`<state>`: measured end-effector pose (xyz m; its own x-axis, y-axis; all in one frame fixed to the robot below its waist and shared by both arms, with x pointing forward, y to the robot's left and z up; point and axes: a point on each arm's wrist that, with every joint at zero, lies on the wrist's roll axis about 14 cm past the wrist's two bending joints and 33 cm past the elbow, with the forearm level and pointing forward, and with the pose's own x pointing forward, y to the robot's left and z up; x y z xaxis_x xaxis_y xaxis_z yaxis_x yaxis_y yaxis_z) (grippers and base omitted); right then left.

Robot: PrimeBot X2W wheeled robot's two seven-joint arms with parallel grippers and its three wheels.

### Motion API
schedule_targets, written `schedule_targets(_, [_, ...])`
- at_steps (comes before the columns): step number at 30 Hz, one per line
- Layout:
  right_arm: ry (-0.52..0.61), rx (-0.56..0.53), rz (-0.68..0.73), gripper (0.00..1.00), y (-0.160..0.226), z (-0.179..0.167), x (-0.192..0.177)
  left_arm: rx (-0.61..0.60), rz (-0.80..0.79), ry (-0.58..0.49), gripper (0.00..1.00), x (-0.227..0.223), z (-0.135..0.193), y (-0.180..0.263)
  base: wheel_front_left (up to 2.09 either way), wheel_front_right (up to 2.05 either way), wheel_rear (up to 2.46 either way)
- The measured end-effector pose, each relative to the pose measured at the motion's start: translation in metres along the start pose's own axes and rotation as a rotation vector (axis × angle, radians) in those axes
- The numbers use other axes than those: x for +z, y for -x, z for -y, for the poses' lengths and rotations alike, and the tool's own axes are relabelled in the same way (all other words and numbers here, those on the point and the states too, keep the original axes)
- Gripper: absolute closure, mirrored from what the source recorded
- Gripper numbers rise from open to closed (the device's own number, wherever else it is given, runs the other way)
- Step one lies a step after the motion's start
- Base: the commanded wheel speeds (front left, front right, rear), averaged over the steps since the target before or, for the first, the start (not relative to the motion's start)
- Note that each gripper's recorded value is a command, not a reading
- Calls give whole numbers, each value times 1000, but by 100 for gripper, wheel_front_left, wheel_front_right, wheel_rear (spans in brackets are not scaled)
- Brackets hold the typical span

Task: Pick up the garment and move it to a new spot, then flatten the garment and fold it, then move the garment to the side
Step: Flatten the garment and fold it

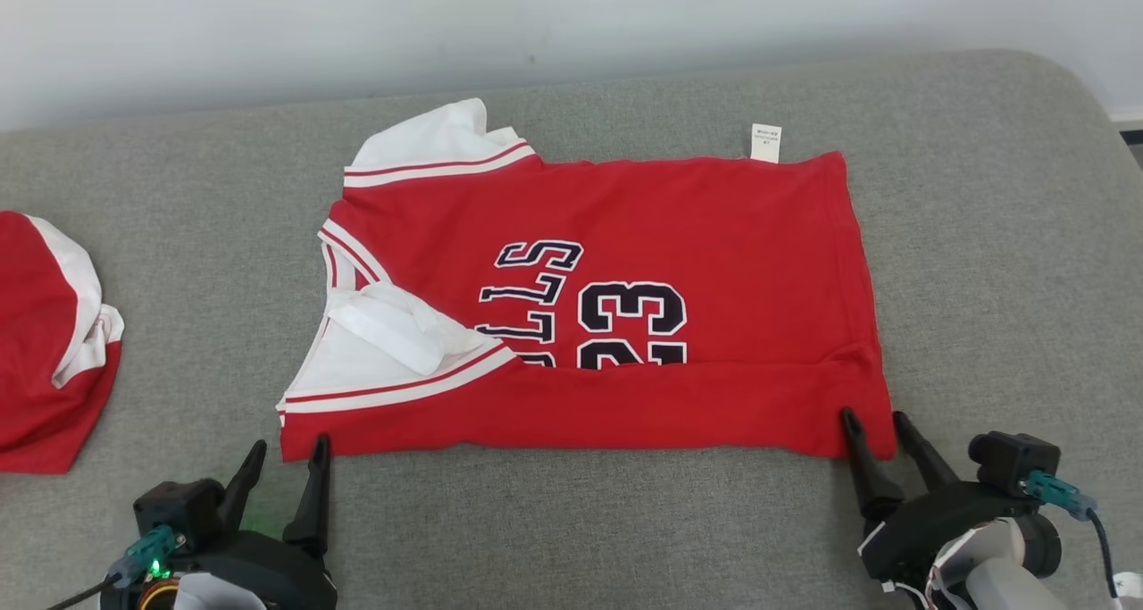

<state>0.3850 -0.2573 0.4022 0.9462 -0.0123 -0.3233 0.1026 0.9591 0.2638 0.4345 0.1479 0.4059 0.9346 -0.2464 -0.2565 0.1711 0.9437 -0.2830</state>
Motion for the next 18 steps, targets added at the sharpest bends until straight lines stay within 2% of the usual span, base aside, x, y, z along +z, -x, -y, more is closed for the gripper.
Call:
schedule_targets(4, [9,3,-24,0,-4,-3,-7,0,-23,6,0,-7,1,-8,0,0,0])
schedule_targets(5, [15,4,-30,18,-5,-4,-9,-2,-27,9,0,-8,2,-10,0,0,0])
schedule_targets(6, [18,4,-35,74,-6,-4,-10,0,-32,12,26,-9,1,-11,0,0,0])
schedule_targets(7, [17,6,-37,74,-7,-6,-11,2,-42,11,26,-12,1,-13,0,0,0])
schedule_targets(8, [15,9,-39,100,-7,-7,-12,-1,-46,11,98,-13,1,-14,0,0,0])
schedule_targets(18, [10,31,5,100,-3,-15,-3,-5,-40,27,100,-10,5,-5,0,0,0])
